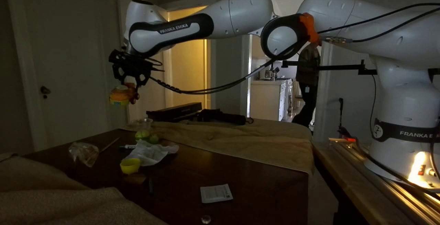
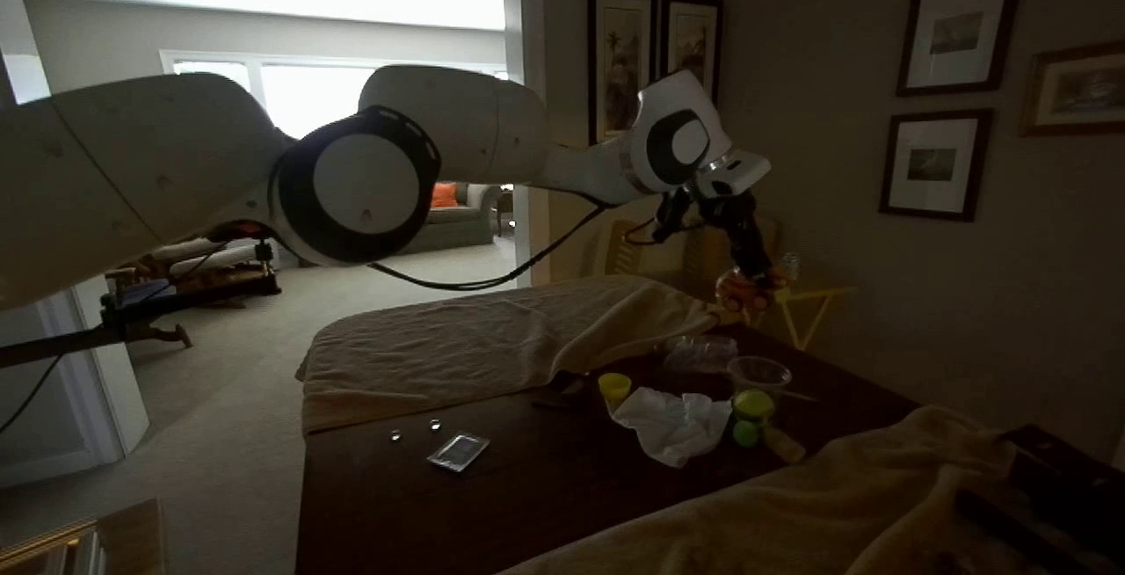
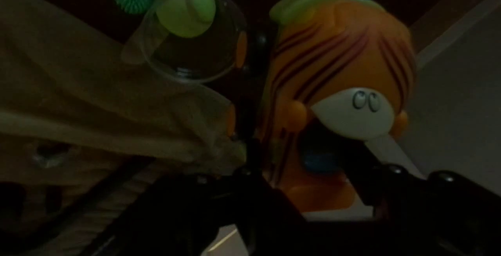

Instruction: Move the car toy to the right

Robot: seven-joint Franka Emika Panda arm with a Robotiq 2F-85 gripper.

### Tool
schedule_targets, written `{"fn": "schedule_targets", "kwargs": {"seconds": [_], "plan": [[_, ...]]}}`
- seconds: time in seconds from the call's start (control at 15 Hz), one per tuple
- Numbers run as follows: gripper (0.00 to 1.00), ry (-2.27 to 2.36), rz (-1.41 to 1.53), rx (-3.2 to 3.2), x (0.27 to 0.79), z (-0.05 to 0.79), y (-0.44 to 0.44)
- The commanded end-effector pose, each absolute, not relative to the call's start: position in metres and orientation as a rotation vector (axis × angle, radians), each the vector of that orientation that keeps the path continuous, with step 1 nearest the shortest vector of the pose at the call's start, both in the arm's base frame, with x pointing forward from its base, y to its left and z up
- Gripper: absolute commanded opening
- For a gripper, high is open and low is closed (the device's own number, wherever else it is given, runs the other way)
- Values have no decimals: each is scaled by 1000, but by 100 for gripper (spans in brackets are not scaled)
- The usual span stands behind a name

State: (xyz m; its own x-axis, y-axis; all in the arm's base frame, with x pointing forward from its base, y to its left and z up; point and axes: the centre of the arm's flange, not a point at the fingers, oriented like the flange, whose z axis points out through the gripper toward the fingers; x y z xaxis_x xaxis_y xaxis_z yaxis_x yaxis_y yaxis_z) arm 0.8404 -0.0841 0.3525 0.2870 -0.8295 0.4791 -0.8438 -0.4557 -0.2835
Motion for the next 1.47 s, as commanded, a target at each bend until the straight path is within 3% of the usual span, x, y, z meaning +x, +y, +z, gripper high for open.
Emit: {"fn": "schedule_targets", "kwargs": {"seconds": [0.0, 0.47, 0.87, 0.93, 1.27, 1.33, 1.4], "plan": [[31, -1352, 861, 2646, 818, 386, -126], [31, -910, 714, 2826, 800, 396, -191], [31, -1131, 606, 2823, 788, 383, -237], [56, -1038, 616, 2800, 799, 375, -238], [56, -1088, 609, 2804, 798, 374, -242], [31, -1089, 609, 2805, 798, 374, -242], [31, -1028, 645, 2820, 797, 374, -246]]}}
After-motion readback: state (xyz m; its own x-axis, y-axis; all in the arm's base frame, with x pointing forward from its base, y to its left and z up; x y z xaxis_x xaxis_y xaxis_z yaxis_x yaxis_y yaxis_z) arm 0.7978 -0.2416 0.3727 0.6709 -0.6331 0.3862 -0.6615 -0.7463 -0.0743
